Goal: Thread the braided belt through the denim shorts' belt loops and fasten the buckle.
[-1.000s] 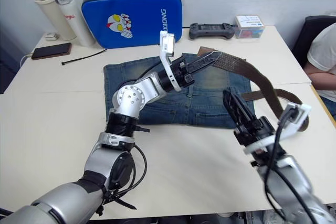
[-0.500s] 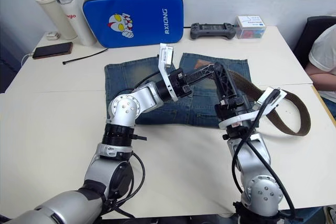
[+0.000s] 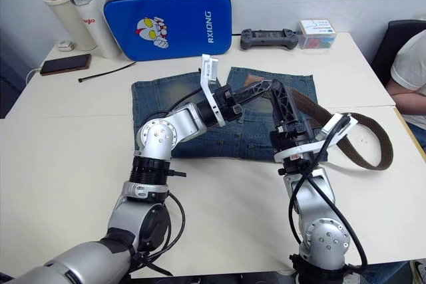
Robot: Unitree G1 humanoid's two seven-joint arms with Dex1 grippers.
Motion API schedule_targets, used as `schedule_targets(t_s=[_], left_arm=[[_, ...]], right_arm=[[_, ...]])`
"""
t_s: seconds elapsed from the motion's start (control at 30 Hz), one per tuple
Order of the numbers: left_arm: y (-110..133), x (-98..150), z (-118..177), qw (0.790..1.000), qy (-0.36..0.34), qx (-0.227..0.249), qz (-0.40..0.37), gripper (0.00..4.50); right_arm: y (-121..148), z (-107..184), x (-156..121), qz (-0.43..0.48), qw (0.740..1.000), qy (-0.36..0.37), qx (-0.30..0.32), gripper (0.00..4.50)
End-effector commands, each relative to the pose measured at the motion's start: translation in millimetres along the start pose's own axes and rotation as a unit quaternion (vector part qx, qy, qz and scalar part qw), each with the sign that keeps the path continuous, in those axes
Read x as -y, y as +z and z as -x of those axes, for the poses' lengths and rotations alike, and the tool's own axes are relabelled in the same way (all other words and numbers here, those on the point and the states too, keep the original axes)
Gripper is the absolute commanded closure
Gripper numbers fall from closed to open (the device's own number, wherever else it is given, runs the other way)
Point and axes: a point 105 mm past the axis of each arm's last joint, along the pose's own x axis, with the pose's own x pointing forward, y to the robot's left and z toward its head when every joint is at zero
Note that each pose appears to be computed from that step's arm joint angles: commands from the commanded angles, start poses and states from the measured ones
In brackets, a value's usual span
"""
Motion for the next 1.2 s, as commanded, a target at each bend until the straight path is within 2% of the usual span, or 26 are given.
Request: schedule_targets(t_s=[0.03, 0.2, 0.3, 0.37, 0.43, 0.47, 0.63, 0.77, 0.87, 0.93, 1.0, 1.07, 1.1, 1.13, 1.2], left_arm=[[0.2, 8.3, -1.8, 1.0, -0.013, 0.001, 0.0, 4.5], [-1.2, 8.7, -1.8, 1.0, -0.009, 0.0, 0.002, 4.5], [-7.4, 4.8, 0.2, 1.0, 0.002, -0.02, -0.009, 4.5], [-10.3, 4.6, 0.2, 0.999, 0.003, -0.029, -0.013, 4.5], [-9.9, 3.1, -0.4, 0.999, 0.008, -0.03, -0.018, 4.5], [-9.7, 2.7, -0.6, 0.999, 0.009, -0.031, -0.019, 4.5], [-8.5, 1.6, -1.6, 0.999, 0.012, -0.029, -0.023, 4.5], [-5.7, -1.7, -2.1, 0.999, 0.019, -0.019, -0.029, 4.5], [2.6, 5.3, -2.5, 0.999, -0.007, 0.004, -0.034, 4.5], [9.3, 12.0, -0.2, 0.998, -0.025, 0.014, -0.05, 3.55], [12.4, 12.2, 1.9, 0.995, -0.022, 0.005, -0.1, 2.8], [6.4, 9.7, 4.9, 0.984, -0.024, -0.031, -0.175, 1.87], [-4.6, 8.6, 7.0, 0.97, -0.036, -0.07, -0.228, 1.42], [-21.1, 5.6, 7.8, 0.948, -0.05, -0.12, -0.29, 0.99], [-47.4, 3.9, 7.9, 0.911, -0.085, -0.184, -0.358, 0.07]], right_arm=[[13.4, -2.7, -7.1, 0.002, 0.999, 0.029, 0.035, 0.07], [16.6, -5.6, -7.7, -0.012, 0.997, 0.045, 0.054, 0.07], [19.7, -4.2, -7.9, -0.014, 0.997, 0.05, 0.064, 0.07], [24.7, -2.1, -6.6, -0.018, 0.996, 0.049, 0.078, 0.6], [27.3, -0.7, -5.9, -0.02, 0.995, 0.05, 0.086, 1.32], [27.6, -0.4, -6.3, -0.021, 0.995, 0.052, 0.086, 1.94], [26.0, -0.4, -7.6, -0.019, 0.995, 0.057, 0.083, 4.32], [23.9, -0.2, -4.9, -0.009, 0.996, 0.048, 0.072, 4.43], [24.9, 0.5, -0.8, 0.014, 0.997, 0.036, 0.064, 4.43], [30.8, 1.4, 2.7, 0.037, 0.997, 0.024, 0.068, 4.5], [41.9, 2.4, 4.0, 0.057, 0.995, 0.014, 0.079, 4.5], [54.3, 4.0, 5.3, 0.097, 0.992, 0.003, 0.081, 4.5], [66.9, 5.3, 6.8, 0.117, 0.989, -0.007, 0.094, 4.5], [84.0, 7.0, 6.6, 0.144, 0.983, -0.019, 0.112, 4.5], [107.2, 9.7, 3.8, 0.182, 0.973, -0.037, 0.135, 4.5]])
